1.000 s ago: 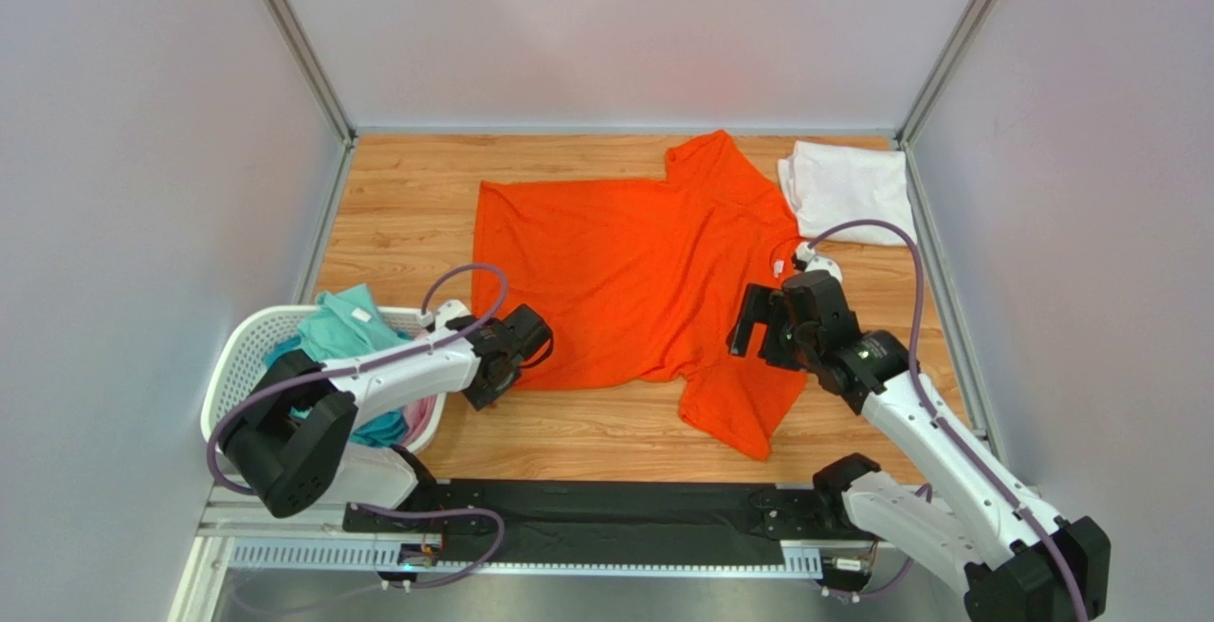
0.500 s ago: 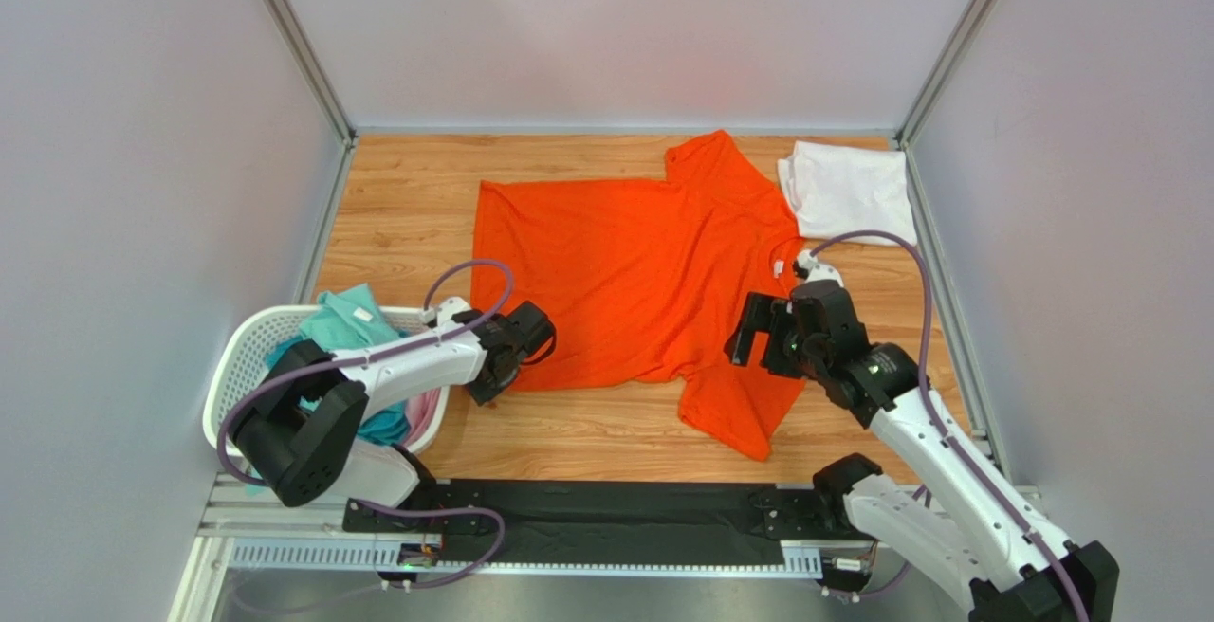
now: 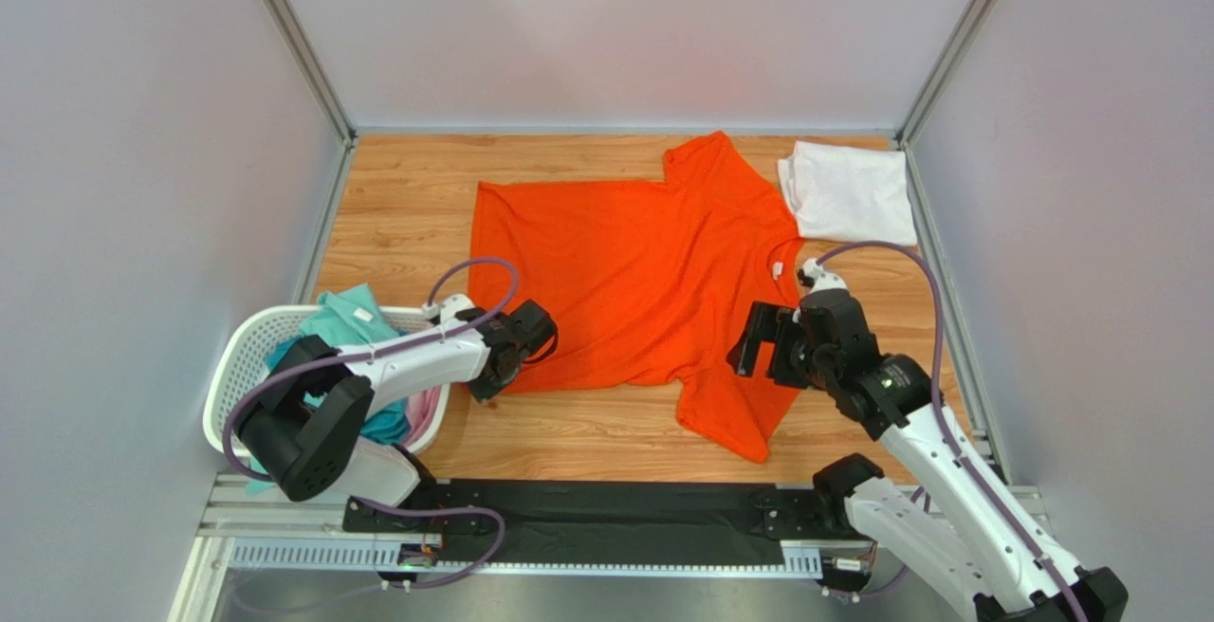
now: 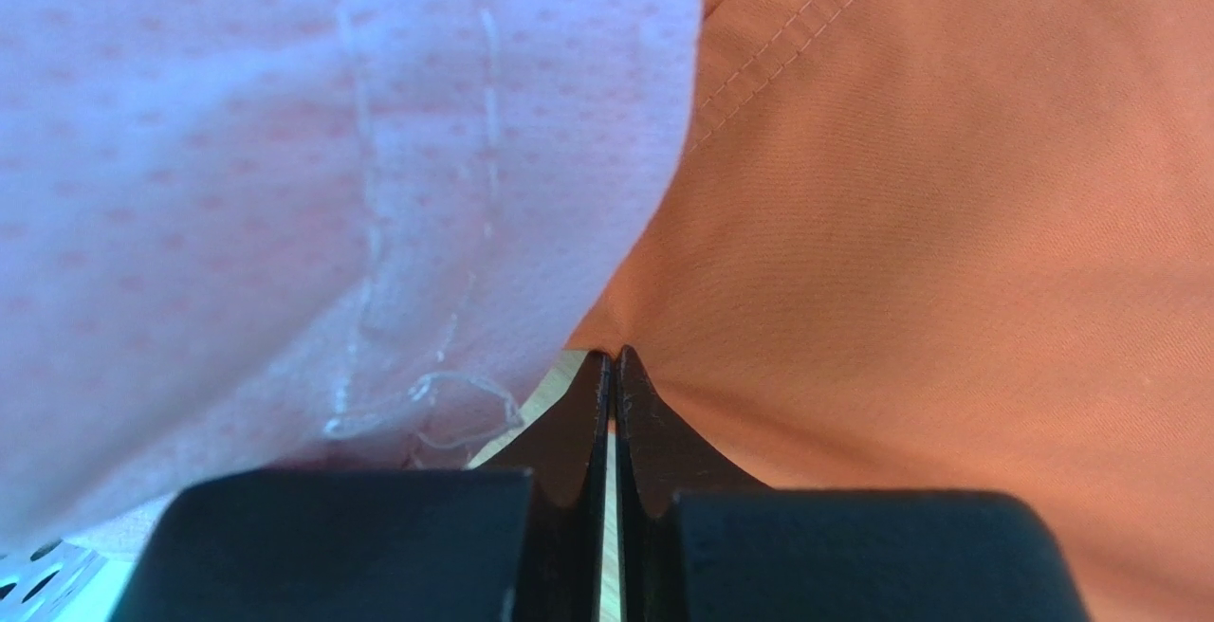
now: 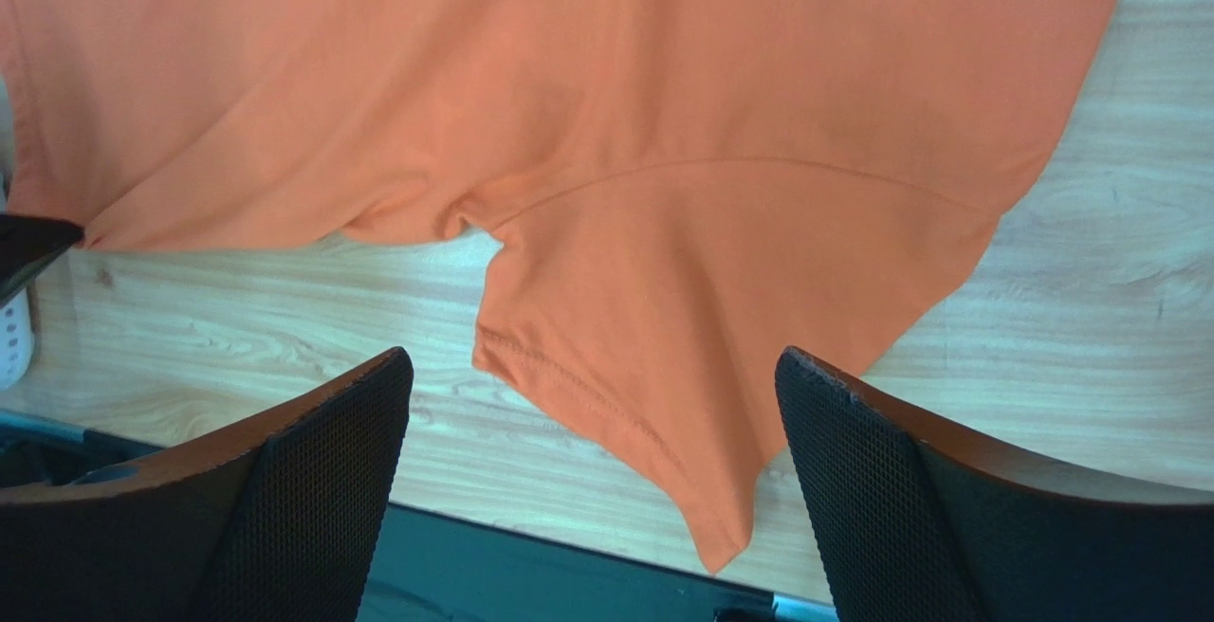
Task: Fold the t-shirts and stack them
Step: Fold the tshirt
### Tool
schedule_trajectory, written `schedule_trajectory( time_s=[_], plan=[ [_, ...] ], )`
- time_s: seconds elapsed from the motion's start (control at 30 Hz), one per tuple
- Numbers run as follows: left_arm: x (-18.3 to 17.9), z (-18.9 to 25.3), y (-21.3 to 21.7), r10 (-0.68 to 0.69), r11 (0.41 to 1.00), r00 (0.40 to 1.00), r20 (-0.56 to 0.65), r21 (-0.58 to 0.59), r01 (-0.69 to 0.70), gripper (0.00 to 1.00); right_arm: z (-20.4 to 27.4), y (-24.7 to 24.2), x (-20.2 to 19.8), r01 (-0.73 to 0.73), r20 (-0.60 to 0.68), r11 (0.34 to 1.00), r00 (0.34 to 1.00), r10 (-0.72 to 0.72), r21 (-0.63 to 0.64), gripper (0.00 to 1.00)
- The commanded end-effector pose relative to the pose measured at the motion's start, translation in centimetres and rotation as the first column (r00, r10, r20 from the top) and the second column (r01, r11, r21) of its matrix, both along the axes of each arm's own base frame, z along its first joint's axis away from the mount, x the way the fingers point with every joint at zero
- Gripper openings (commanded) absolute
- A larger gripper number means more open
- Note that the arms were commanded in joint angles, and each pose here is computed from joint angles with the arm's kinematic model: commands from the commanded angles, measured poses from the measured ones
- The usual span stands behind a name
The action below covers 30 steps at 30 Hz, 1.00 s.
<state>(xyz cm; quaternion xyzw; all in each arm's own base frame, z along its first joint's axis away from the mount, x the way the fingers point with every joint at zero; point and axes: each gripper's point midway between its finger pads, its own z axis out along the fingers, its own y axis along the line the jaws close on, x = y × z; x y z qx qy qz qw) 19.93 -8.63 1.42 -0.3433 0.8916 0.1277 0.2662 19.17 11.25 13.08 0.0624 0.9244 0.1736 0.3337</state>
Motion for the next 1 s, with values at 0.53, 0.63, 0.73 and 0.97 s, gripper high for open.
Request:
schedule_trajectory(
  time_s=[0.53,0.63,0.73,0.97],
  plan=[
    [-0.1,1.2,-0.1,-0.074,0.996,0.997,0.034,-0.041,0.075,0.00,-8.5,2.7,-8.1,-0.032,-0.390,0.990,0.920,-0.025,-0.139,0.90],
    [-0.3,1.0,0.0,-0.075,0.996,0.997,0.031,-0.044,0.076,0.00,-9.1,3.3,-8.6,-0.069,-0.401,0.983,0.916,-0.005,-0.169,0.86],
    [-0.3,1.0,-0.1,-0.080,0.996,0.996,0.029,-0.047,0.081,0.00,-9.6,3.6,-8.7,-0.097,-0.407,0.972,0.913,0.002,-0.213,0.80],
    [-0.4,0.9,0.0,-0.078,0.996,0.997,0.027,-0.048,0.080,0.00,-11.5,2.8,-8.9,-0.100,-0.438,0.948,0.898,-0.045,-0.302,0.77]
  ],
)
